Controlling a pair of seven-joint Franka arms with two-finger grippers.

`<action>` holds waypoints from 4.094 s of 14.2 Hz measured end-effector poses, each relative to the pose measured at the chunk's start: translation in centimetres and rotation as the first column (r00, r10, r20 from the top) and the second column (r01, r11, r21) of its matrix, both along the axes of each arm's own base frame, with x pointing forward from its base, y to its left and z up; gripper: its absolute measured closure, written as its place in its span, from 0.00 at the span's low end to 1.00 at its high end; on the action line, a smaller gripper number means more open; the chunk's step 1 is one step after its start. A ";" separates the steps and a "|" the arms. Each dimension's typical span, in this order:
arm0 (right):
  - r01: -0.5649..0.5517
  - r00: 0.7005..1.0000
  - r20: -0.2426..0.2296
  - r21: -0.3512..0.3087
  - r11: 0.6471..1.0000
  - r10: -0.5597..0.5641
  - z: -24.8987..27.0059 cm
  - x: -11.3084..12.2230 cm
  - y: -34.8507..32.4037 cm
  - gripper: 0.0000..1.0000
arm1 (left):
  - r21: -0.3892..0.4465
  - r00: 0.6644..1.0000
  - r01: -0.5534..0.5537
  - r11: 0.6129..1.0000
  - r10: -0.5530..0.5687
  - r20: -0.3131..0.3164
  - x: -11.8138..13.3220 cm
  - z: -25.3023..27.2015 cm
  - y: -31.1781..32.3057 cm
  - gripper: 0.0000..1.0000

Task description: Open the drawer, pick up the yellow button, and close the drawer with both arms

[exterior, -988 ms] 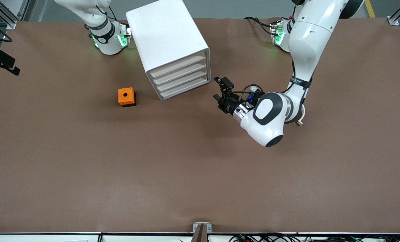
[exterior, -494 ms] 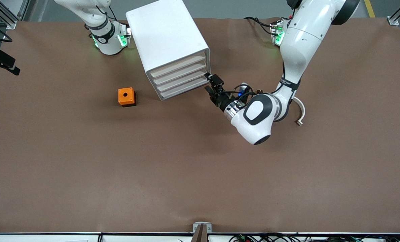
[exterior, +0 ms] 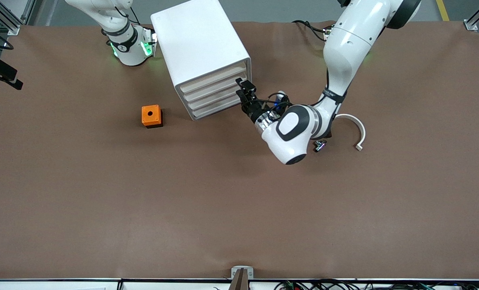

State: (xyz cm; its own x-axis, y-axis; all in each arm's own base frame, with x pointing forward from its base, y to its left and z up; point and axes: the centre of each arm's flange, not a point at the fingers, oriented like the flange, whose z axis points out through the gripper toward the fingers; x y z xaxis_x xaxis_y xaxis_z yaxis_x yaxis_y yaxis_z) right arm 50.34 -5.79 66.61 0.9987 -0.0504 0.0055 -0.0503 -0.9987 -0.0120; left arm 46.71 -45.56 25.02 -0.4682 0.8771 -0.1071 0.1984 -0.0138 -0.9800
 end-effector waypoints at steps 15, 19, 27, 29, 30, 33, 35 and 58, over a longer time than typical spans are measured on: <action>-0.001 1.000 -0.002 0.007 1.000 0.001 -0.1 0.0 0.1 0.00 | 0.000 0.988 0.122 0.993 -0.121 -0.095 -7.4 -1.8 -4.1 0.59; -0.002 1.000 -0.002 0.007 1.000 0.002 -0.1 0.0 0.1 0.00 | 0.006 0.990 0.107 0.994 -0.106 -0.091 -6.6 -1.9 -3.5 0.70; -0.002 1.000 -0.007 0.007 1.000 0.002 -0.2 0.0 0.2 0.00 | 0.016 0.993 0.082 0.997 -0.080 -0.090 -5.2 -1.6 -2.7 0.90; -0.001 1.000 -0.008 0.008 1.000 0.001 -0.2 0.0 0.1 0.00 | 0.018 0.993 0.076 0.997 -0.075 -0.090 -5.0 -1.5 -2.5 0.90; -0.001 1.000 -0.008 0.008 1.000 0.001 -0.2 0.0 0.1 0.00 | 0.017 0.994 0.072 0.997 -0.071 -0.089 -4.8 -1.5 -2.4 0.90; -0.001 1.000 -0.008 0.008 1.000 0.001 -0.2 0.0 0.1 0.00 | 0.019 0.995 0.050 0.999 -0.048 -0.082 -3.3 -1.4 -1.2 0.90; -0.001 1.000 -0.006 0.007 1.000 0.001 -0.2 0.1 0.1 0.00 | 0.024 0.997 0.026 0.999 -0.025 -0.071 -1.8 -1.2 0.1 0.90; -0.002 0.995 -0.104 -0.003 1.000 0.002 -11.2 7.6 -4.4 0.00 | 0.006 0.983 -0.172 0.985 0.171 0.068 8.3 0.9 8.7 0.58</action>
State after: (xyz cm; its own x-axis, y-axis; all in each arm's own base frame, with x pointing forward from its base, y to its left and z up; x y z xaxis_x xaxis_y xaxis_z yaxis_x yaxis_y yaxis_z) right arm 57.90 -10.16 55.40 0.9940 -0.0484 -0.0985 -0.0490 -0.9988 -0.0032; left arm 55.00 -36.85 25.89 -0.6037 0.7860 -0.1334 0.2616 0.0373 -0.9645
